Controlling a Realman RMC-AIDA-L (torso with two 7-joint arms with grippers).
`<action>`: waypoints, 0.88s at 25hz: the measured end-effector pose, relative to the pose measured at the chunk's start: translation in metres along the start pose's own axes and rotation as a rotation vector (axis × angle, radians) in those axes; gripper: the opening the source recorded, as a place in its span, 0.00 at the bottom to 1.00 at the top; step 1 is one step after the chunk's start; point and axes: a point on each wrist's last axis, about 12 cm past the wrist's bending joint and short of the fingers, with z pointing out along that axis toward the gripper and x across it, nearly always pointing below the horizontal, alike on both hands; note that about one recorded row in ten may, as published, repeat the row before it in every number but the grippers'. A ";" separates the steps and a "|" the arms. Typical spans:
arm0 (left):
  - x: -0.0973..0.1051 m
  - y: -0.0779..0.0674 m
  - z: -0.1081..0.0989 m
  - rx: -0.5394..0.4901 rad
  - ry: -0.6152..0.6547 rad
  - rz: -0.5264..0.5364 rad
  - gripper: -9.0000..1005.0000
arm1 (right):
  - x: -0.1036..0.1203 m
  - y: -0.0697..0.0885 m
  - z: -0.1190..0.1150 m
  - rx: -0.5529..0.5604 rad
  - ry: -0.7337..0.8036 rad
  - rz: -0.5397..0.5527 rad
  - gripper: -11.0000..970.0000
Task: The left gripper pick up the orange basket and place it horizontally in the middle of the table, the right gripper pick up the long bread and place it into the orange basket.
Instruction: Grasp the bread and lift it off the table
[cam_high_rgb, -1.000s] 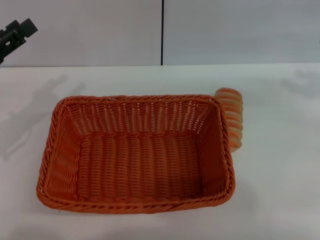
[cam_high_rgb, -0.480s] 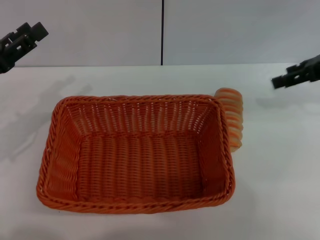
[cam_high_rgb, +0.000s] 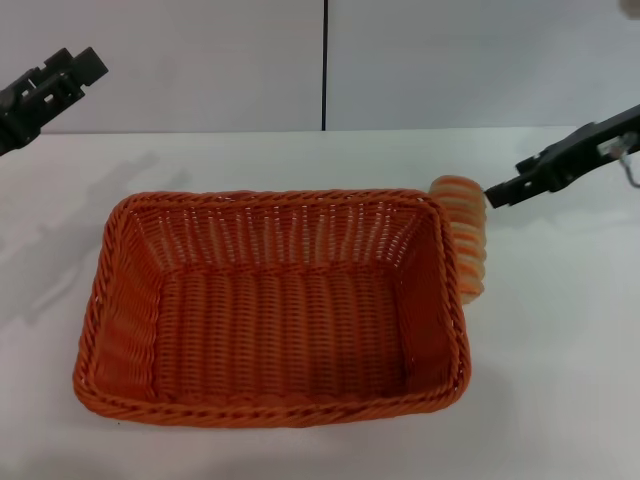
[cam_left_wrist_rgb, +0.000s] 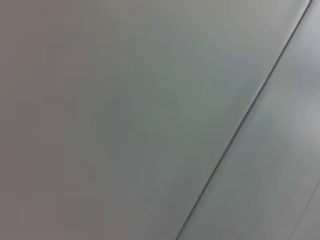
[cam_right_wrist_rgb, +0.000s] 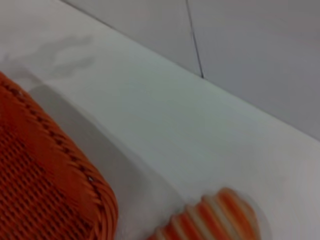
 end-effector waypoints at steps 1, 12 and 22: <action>0.000 0.000 0.000 0.000 0.000 0.000 0.78 | -0.001 0.001 0.003 0.003 0.003 -0.007 0.76; 0.007 -0.001 0.002 0.012 0.018 -0.023 0.78 | -0.006 0.017 0.033 0.012 0.047 -0.069 0.76; 0.008 -0.003 0.007 0.030 0.039 -0.020 0.78 | -0.008 0.022 0.048 0.003 0.064 -0.064 0.76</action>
